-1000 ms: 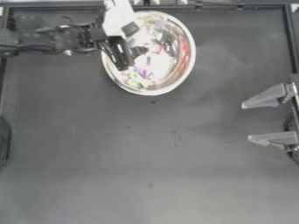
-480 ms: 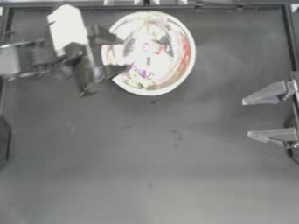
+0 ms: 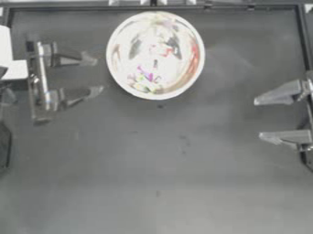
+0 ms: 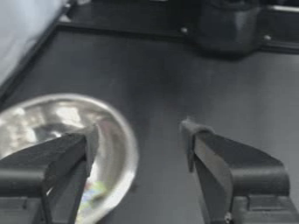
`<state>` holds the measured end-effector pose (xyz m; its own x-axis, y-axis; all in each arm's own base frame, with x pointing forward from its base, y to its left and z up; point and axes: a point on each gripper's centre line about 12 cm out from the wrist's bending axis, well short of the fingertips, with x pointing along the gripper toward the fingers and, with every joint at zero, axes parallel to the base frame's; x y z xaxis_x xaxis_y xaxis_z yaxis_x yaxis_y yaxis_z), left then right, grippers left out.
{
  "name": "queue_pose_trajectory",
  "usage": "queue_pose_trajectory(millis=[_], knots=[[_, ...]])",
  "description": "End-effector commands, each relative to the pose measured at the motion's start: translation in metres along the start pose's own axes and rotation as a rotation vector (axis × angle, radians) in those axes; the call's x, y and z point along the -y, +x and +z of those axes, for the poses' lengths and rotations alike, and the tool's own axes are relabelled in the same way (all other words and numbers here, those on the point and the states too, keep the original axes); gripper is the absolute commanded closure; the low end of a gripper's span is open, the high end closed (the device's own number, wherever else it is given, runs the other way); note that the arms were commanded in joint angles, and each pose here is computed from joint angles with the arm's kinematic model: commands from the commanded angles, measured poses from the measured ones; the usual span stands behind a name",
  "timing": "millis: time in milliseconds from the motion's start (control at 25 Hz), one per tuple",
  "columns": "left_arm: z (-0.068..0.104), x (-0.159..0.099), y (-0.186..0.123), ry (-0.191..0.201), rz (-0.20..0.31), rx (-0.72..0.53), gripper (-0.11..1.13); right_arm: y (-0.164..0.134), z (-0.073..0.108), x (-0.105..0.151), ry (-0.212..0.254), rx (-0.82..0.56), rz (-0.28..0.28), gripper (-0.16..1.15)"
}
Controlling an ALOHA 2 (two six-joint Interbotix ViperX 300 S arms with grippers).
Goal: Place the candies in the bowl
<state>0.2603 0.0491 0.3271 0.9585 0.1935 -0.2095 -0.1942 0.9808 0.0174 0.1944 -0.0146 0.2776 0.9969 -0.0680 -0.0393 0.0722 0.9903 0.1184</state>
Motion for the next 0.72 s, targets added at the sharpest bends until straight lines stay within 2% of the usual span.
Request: queue_pose_trajectory(millis=[40,360,720], knots=[[0.004,0.012,-0.015,0.007,-0.047,0.04,0.11,0.002,0.012,0.0,-0.003,0.028,-0.004,0.02],[-0.013,0.021,-0.031,0.013,-0.096,0.068,0.11,0.003,0.015,0.002,-0.006,0.034,-0.014,0.02],[-0.02,0.031,-0.037,0.029,-0.147,0.086,0.11,0.003,0.016,0.003,-0.02,0.03,-0.023,0.02]])
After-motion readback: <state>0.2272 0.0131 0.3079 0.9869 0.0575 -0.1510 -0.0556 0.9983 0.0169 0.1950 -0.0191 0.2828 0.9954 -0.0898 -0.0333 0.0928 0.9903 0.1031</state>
